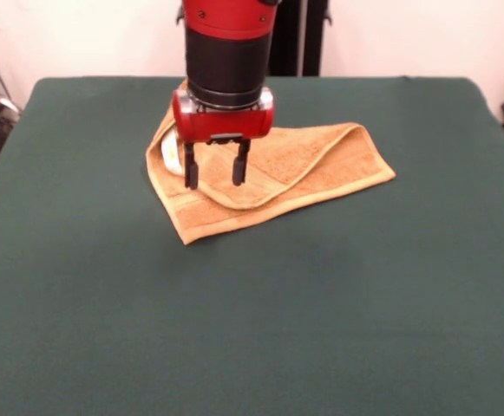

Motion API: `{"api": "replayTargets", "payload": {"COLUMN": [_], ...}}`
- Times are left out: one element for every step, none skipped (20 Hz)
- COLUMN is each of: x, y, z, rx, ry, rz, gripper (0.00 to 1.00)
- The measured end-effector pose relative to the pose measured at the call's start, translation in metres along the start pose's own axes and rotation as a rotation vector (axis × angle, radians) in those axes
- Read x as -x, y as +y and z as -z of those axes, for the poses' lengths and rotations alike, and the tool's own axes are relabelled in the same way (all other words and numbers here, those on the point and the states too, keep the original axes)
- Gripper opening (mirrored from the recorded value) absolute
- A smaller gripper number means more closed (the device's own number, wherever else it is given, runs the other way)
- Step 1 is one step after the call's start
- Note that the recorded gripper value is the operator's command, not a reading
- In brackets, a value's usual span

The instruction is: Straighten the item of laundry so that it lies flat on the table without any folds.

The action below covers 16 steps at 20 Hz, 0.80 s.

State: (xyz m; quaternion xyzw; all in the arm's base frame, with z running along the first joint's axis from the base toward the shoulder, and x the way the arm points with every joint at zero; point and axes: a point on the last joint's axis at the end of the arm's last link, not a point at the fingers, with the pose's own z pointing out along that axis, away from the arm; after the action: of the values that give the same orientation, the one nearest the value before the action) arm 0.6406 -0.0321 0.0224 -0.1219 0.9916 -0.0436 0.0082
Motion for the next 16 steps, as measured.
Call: {"api": "replayTargets", "payload": {"x": [-0.003,-0.005,-0.009,-0.011,-0.013,-0.015,-0.017,-0.021,-0.023,-0.024,-0.025,-0.028,-0.029,-0.030,-0.031,-0.030], "y": [-0.001,-0.002,0.000,0.000,0.002,0.005,0.007,0.011,0.014,0.016,0.018,0.021,0.023,0.025,0.026,0.025], "z": [-0.003,-0.007,-0.014,-0.017,-0.022,-0.026,-0.030,-0.037,-0.041,-0.043,-0.046,-0.050,-0.053,-0.055,-0.057,-0.058], "rx": [0.004,0.009,0.018,0.021,0.027,0.033,0.038,0.047,0.052,0.055,0.059,0.064,0.069,0.072,0.073,0.074], "ry": [0.010,0.019,0.031,0.035,0.042,0.049,0.055,0.066,0.074,0.077,0.081,0.088,0.094,0.097,0.099,0.099], "rz": [-0.004,-0.007,-0.010,-0.010,-0.009,-0.009,-0.007,-0.005,-0.003,-0.002,-0.001,0.001,0.002,0.003,0.003,0.002], "gripper": [1.00,1.00,1.00,1.00,1.00,1.00,1.00,1.00,1.00,1.00,1.00,1.00,1.00,1.00,1.00,1.00]}}
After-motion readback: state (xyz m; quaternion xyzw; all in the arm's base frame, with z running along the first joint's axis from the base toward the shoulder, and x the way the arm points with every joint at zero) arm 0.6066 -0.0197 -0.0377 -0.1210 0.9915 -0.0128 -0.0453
